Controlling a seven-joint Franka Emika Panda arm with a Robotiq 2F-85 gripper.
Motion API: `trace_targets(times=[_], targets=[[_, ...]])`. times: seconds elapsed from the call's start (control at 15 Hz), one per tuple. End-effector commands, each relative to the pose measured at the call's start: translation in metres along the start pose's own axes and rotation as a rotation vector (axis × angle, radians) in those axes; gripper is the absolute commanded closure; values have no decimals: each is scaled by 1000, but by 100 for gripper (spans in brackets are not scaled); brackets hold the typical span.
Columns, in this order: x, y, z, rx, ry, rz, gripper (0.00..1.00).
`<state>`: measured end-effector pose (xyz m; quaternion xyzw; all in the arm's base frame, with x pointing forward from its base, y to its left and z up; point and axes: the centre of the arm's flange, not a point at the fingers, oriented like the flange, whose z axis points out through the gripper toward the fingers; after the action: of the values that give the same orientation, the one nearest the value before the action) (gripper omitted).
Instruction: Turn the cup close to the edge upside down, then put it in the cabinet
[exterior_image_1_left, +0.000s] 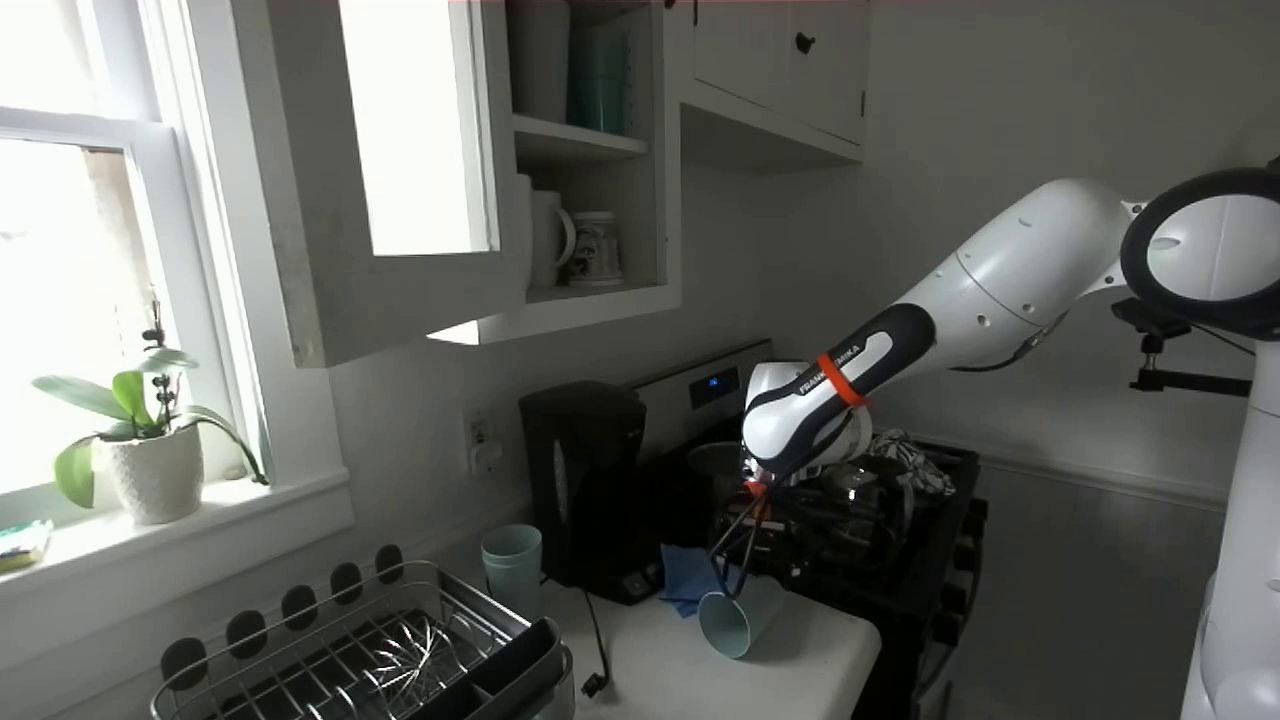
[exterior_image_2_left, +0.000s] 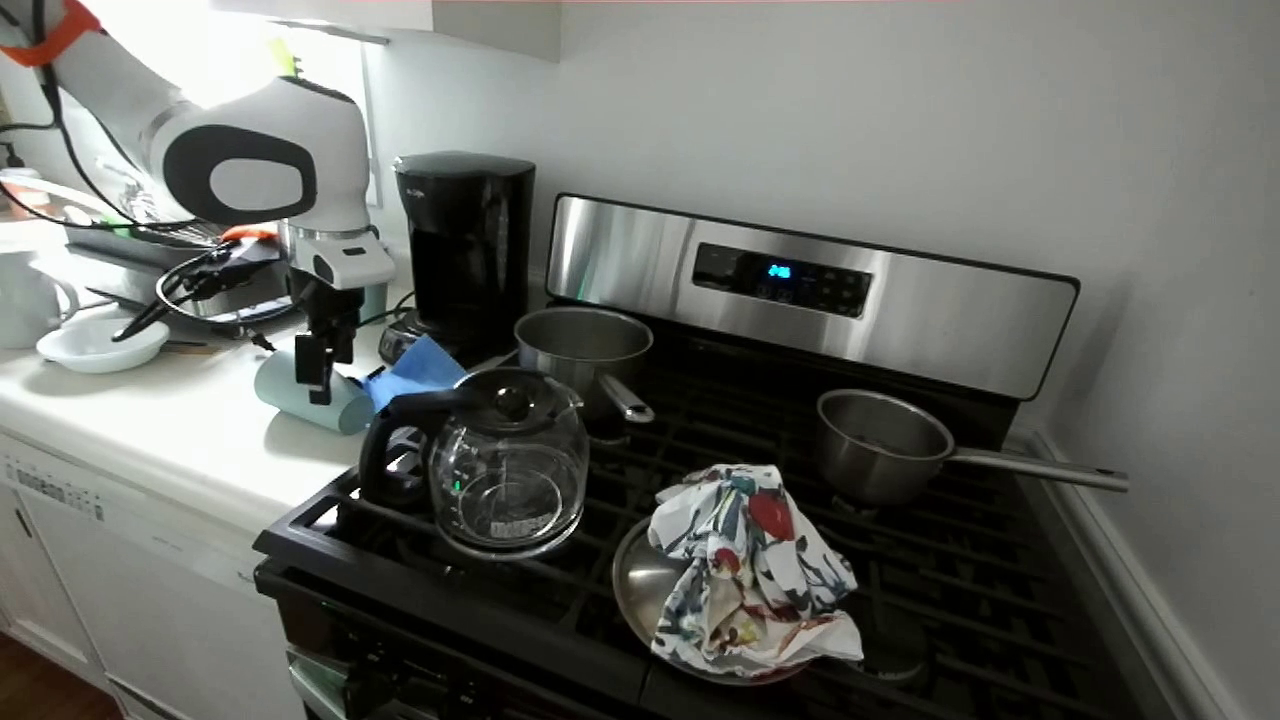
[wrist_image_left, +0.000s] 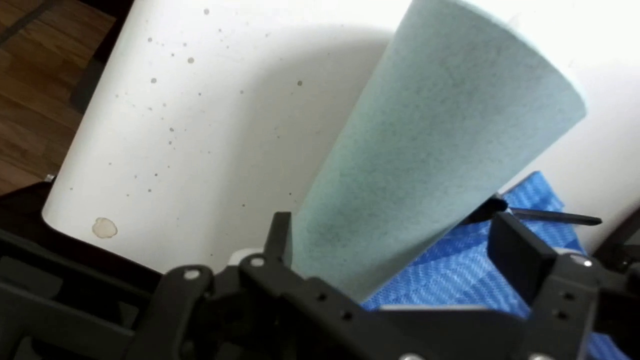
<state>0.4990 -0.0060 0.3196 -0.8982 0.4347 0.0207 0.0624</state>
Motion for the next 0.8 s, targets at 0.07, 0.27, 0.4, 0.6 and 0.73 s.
trace_targets(times=[0.07,0.27,0.4,0.6,0.73], targets=[[-2,5,6,38,-35,53,0],[0,2,12,12,-48,62,0],[1,0,17,0,-50,60,0],[3,-1,25,-12,-58,59,0],[3,-2,30,-22,-61,59,0]])
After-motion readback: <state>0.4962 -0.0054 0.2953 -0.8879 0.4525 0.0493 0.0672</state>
